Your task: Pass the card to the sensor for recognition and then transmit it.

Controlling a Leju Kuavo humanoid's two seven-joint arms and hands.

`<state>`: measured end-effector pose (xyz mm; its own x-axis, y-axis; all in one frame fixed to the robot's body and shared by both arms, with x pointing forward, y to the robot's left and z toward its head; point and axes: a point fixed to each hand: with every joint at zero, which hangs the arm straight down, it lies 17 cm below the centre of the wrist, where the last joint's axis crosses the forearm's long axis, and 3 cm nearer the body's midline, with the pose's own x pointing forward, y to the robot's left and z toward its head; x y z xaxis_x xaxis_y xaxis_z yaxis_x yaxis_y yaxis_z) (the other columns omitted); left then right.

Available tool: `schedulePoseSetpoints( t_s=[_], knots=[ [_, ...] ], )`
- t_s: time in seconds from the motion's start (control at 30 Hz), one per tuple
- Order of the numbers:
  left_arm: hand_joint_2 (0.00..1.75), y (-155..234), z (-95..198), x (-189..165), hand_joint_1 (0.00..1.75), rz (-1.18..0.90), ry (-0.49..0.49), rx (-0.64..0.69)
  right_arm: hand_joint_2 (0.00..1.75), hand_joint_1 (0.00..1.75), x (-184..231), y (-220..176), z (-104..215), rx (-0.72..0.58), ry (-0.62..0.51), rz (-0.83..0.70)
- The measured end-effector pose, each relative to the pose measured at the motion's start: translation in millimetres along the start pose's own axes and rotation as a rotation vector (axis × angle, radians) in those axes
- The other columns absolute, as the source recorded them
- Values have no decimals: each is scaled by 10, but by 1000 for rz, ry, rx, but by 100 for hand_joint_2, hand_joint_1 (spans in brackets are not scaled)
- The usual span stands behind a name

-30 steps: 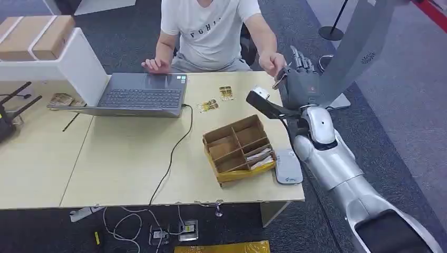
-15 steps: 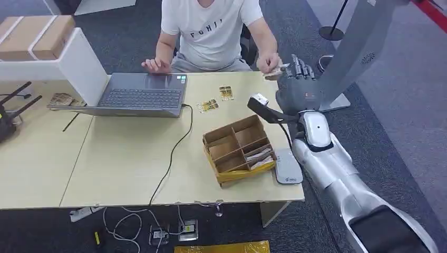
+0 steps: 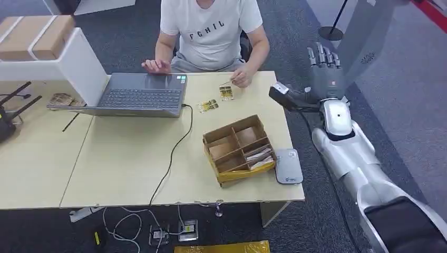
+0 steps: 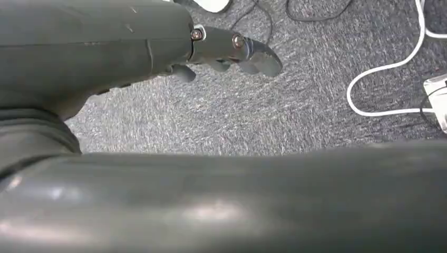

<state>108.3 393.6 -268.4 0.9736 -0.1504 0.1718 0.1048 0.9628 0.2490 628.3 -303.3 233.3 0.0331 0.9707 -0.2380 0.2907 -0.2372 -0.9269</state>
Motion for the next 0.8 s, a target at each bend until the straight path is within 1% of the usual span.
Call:
schedulePoseSetpoints(
  t_s=[0.1,0.23,0.33,0.47,0.53,0.6,0.67,0.73,0.8],
  knots=[
    [0,-4,1,-27,0,-1,3,0,0,0,-561,31,-1,-6,70,39],
    [0,-2,2,-92,0,1,12,2,0,0,-1243,-11,44,-42,134,81],
    [0,-2,2,-87,0,2,11,2,0,0,-1519,-5,79,-38,173,106],
    [0,-6,2,-74,0,5,8,2,0,0,-1734,25,129,-28,212,123],
    [0,-7,2,-66,0,19,6,2,0,0,-1978,42,197,-28,278,111],
    [0,-11,2,-73,0,33,9,5,0,0,-2450,133,386,-9,381,89],
    [0,-21,3,-106,0,45,15,9,0,0,-2915,255,663,18,458,131],
    [0,-8,2,-157,0,57,31,22,0,0,-3297,435,1022,63,491,212],
    [0,16,0,-200,0,70,61,37,0,0,-3597,726,1486,132,538,218]
  ],
)
